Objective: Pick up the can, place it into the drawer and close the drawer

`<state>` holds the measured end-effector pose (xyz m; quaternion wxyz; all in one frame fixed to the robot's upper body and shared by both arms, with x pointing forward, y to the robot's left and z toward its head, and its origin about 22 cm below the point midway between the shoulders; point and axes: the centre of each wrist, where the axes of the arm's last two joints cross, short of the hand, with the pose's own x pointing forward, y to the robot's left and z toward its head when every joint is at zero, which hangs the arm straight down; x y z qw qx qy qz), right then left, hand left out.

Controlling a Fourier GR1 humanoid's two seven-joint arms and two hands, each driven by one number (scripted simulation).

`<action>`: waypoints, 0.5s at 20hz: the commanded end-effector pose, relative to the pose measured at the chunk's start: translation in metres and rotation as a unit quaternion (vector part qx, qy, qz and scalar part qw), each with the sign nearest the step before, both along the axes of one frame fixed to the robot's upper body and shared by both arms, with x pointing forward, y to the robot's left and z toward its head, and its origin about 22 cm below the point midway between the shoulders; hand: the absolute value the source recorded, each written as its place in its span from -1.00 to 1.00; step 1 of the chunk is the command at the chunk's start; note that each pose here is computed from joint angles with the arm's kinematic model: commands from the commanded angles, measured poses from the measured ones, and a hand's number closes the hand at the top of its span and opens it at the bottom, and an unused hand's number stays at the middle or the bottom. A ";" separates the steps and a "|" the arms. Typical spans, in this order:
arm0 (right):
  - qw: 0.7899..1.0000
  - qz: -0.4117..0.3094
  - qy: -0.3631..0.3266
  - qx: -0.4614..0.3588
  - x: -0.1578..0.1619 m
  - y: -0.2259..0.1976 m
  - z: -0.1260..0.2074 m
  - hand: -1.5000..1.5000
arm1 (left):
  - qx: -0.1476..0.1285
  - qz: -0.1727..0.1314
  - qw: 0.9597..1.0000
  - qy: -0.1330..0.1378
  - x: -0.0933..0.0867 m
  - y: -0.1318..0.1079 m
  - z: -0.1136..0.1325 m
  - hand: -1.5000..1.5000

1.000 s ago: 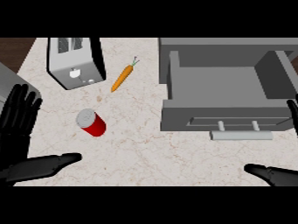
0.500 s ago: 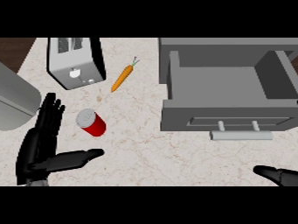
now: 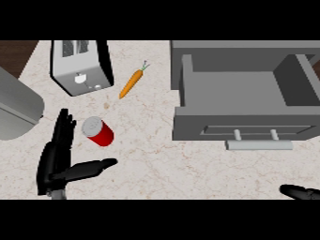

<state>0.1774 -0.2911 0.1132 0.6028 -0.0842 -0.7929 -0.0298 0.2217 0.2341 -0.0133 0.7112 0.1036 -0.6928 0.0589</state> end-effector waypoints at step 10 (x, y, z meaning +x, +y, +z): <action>1.000 0.001 -0.012 0.000 -0.008 -0.030 0.040 -1.00 | -0.015 0.018 0.999 0.031 0.035 0.012 -0.056 -1.00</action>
